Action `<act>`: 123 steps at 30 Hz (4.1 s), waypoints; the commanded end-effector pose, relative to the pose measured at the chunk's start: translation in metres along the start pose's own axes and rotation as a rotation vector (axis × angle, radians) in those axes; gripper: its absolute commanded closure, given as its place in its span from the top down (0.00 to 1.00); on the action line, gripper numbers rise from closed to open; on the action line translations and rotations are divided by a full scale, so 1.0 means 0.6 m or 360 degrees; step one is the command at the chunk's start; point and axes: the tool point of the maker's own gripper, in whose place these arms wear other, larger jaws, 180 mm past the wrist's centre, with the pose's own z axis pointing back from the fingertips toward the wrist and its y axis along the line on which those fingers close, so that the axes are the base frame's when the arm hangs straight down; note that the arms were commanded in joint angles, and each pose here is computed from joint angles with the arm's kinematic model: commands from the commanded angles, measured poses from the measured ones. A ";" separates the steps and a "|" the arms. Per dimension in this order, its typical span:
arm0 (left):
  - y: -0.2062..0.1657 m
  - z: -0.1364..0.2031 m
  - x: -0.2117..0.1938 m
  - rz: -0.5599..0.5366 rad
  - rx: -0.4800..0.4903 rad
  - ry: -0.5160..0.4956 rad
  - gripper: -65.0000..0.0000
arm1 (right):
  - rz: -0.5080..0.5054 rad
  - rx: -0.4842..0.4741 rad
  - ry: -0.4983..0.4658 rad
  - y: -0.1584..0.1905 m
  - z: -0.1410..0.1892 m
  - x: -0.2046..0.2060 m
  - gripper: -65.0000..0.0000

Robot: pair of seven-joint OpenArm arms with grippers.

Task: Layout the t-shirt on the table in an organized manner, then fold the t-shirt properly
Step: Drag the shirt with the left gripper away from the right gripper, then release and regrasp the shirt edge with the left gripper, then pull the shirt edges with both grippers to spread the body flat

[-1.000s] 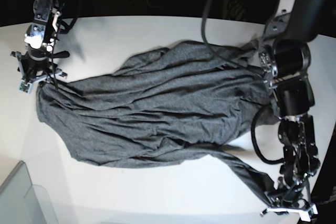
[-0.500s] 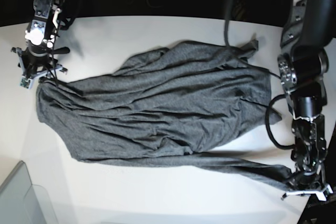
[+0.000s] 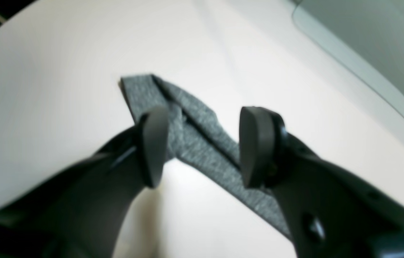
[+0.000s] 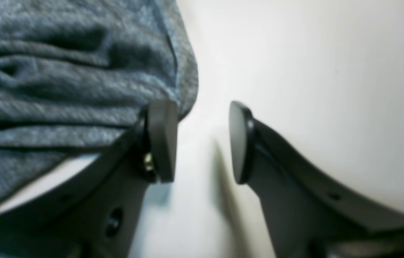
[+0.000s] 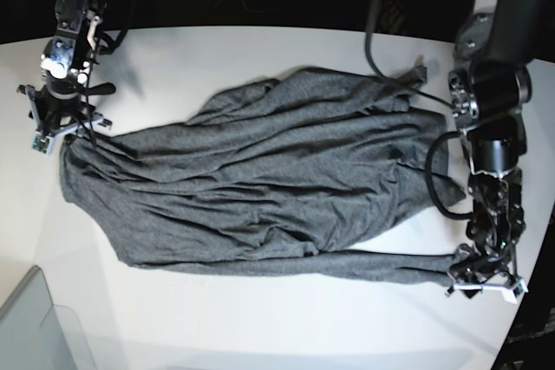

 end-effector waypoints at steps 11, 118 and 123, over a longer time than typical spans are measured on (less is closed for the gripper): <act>0.012 0.127 -0.054 -0.0147 -0.0147 -0.0225 0.49 | 0.0070 0.0144 -0.0188 0.059 0.020 0.062 0.38; 0.011 0.167 -0.261 -0.0079 -0.0146 0.0338 0.20 | 0.0037 0.0659 -0.0055 0.322 -0.152 0.238 0.00; 0.071 0.172 -0.298 -0.0122 -0.0046 0.0483 0.20 | 0.0013 0.0680 0.0092 0.345 -0.183 0.194 0.00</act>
